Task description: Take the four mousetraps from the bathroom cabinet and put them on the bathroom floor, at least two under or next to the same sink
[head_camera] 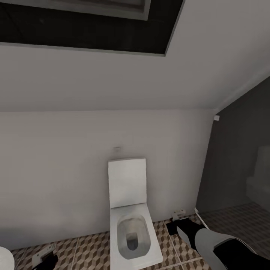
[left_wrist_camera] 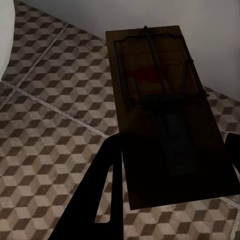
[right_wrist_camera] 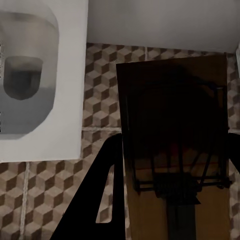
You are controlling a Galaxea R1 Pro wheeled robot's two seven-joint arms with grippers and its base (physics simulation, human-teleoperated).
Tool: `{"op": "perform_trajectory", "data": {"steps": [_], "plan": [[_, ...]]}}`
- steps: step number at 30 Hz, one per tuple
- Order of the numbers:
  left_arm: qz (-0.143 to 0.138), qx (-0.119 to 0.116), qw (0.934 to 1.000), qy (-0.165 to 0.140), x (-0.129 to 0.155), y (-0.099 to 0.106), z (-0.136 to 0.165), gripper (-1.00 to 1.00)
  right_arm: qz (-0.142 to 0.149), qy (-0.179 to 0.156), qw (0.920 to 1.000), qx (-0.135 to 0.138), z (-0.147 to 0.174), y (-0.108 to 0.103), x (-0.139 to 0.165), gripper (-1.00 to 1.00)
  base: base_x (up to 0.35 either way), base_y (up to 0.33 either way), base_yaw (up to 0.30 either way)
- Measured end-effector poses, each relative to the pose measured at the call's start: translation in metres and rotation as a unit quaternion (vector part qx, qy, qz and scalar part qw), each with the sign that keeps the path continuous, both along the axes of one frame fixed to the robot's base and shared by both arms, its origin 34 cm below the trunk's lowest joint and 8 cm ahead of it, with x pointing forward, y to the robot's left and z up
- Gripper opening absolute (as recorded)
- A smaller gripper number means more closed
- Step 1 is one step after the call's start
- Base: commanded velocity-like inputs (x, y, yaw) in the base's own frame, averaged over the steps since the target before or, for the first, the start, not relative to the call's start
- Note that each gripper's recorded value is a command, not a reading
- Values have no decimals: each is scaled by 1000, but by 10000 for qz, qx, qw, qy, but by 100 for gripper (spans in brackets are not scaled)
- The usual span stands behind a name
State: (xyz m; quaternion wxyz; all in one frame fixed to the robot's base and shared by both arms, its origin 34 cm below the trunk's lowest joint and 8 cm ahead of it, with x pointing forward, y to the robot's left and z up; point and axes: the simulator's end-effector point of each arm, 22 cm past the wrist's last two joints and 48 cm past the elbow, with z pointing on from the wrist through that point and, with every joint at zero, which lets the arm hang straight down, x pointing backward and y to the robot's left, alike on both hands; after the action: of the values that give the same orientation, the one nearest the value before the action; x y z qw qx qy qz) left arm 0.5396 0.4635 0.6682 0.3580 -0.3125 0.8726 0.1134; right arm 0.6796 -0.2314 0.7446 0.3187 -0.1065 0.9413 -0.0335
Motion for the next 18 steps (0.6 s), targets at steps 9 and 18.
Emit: {"op": "perform_trajectory", "data": {"steps": [9,18], "plan": [[-1,3,10000,3,0,0,0,-100,18,5,10000,12,0,0,0,-100,0,-25,235],[-7,-5,10000,0,0,-1,0,-100,6,-4,10000,1,0,0,0,-100,51,-245,46]]}}
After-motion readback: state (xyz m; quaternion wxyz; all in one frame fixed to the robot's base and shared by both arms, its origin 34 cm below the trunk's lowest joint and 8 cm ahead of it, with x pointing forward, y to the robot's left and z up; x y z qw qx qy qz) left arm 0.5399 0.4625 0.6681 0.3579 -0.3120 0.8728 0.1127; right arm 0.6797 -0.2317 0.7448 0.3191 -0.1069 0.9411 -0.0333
